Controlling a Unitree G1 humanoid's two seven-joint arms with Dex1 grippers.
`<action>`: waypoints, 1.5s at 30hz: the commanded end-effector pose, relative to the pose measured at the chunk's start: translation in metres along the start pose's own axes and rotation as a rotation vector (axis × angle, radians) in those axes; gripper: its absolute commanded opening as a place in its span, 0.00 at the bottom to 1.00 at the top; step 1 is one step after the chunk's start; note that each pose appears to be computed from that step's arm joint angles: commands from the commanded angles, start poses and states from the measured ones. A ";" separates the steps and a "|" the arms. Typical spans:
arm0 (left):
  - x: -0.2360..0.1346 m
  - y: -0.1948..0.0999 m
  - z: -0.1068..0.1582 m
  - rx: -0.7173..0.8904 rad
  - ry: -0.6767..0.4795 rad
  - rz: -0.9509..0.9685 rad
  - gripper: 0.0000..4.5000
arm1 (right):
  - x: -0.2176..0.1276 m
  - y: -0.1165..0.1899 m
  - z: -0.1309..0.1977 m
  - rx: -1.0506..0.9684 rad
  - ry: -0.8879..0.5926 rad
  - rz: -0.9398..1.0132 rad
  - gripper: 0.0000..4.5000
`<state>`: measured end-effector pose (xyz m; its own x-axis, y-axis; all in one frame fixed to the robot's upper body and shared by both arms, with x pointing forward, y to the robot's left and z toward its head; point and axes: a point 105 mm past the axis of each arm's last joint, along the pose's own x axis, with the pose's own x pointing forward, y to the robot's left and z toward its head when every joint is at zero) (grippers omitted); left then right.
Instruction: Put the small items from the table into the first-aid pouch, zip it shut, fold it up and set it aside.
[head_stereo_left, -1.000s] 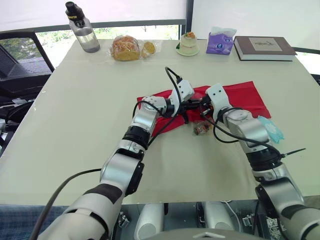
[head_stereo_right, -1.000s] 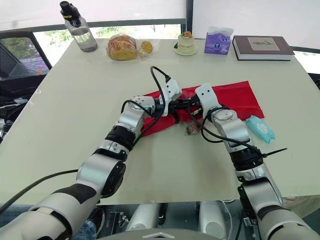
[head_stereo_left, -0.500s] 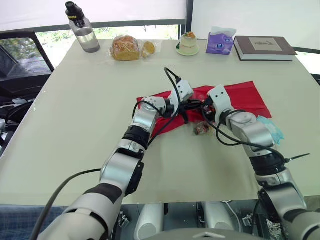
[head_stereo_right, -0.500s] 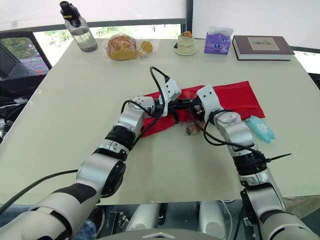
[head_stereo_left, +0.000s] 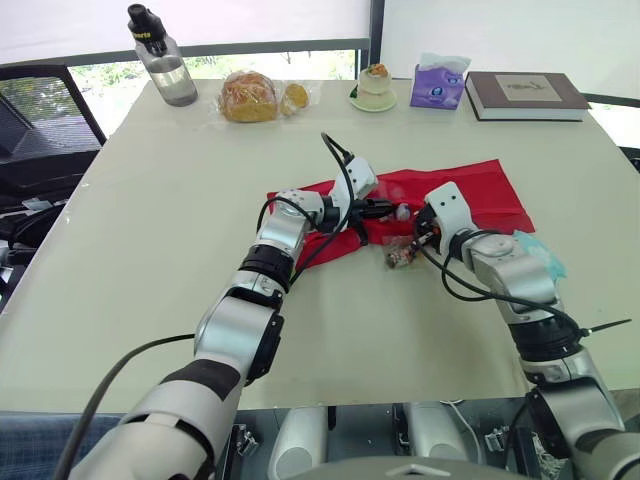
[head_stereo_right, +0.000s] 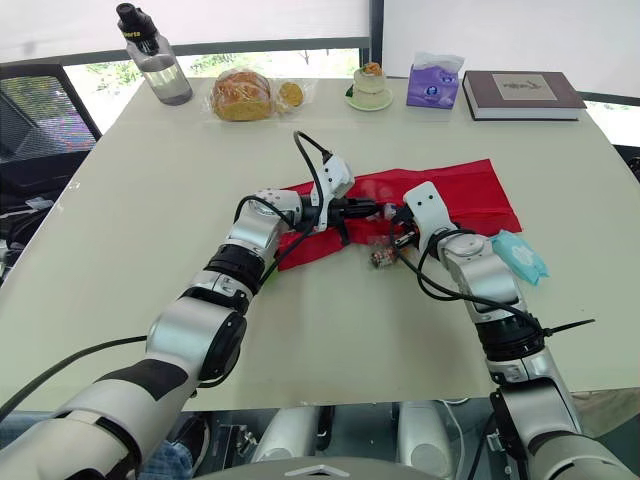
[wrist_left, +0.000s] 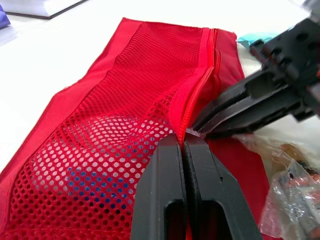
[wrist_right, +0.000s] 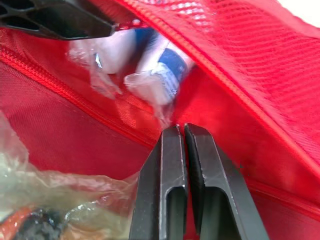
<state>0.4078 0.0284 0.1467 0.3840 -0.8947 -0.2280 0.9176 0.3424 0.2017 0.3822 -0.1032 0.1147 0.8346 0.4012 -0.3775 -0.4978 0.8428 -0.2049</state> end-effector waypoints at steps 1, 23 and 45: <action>-0.001 0.002 0.017 0.038 -0.044 -0.009 0.00 | 0.011 -0.001 0.027 -0.040 -0.082 -0.008 0.02; -0.004 0.004 0.007 0.022 -0.037 0.019 0.00 | -0.030 -0.023 0.033 -0.106 -0.188 0.039 0.02; -0.049 0.030 -0.021 0.069 0.084 0.090 0.00 | -0.244 -0.061 0.008 -0.003 -0.492 0.266 0.93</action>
<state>0.4169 0.0835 0.1371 0.4655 -0.8348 -0.2940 0.8786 0.3958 0.2672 0.2212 -0.2474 0.2080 0.7192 0.6948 -0.0024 -0.6880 0.7117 -0.1421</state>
